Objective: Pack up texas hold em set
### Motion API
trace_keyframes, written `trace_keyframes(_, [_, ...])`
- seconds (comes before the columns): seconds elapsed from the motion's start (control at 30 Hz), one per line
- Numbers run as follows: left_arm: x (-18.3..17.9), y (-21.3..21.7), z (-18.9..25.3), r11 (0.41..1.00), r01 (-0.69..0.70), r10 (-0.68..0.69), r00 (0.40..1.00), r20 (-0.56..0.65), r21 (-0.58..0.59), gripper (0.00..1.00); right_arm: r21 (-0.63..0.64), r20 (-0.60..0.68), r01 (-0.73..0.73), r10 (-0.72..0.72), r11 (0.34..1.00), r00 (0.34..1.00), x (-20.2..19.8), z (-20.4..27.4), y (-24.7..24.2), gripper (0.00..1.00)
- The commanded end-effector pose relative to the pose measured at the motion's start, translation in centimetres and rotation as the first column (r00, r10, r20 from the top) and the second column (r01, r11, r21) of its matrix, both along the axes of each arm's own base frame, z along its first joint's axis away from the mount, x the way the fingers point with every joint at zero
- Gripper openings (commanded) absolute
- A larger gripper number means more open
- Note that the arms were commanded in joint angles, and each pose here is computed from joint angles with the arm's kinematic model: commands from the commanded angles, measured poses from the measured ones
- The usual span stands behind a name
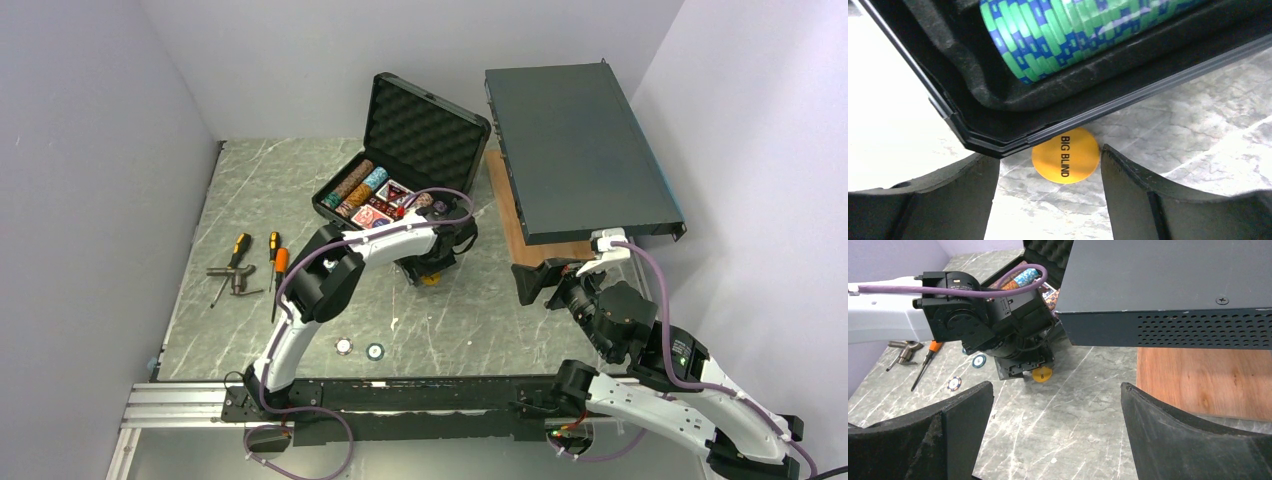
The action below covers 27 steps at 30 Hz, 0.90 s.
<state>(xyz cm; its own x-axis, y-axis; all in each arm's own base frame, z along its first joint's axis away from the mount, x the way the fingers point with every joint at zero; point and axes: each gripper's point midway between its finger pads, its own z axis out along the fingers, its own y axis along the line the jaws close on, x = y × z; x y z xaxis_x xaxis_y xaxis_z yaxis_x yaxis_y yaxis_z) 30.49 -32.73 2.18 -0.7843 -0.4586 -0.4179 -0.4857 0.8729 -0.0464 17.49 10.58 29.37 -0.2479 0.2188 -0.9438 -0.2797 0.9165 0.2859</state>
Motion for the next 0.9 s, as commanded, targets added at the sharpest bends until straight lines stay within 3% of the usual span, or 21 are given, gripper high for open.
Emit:
trace_keyframes(0.0, [-0.4, 0.4, 0.0, 0.999, -0.045, 0.046, 0.999, -0.017, 0.026, 0.75, 0.009, 0.012, 0.011, -0.011, 1.0, 1.0, 0.2, 0.3, 0.0, 1.0])
trace_keyframes(0.43, [-1.0, -1.3, -1.4, 0.999, -0.024, 0.021, 0.997, -0.069, -0.039, 0.62, 0.015, 0.004, 0.013, -0.013, 1.0, 1.0, 0.2, -0.2, 0.0, 1.0])
trace_keyframes(0.87, [-1.6, -1.5, -2.1, 0.997, -0.049, 0.042, 0.994, -0.104, -0.06, 0.6, 0.018, 0.002, 0.012, -0.012, 1.0, 1.0, 0.1, -0.3, -0.1, 1.0])
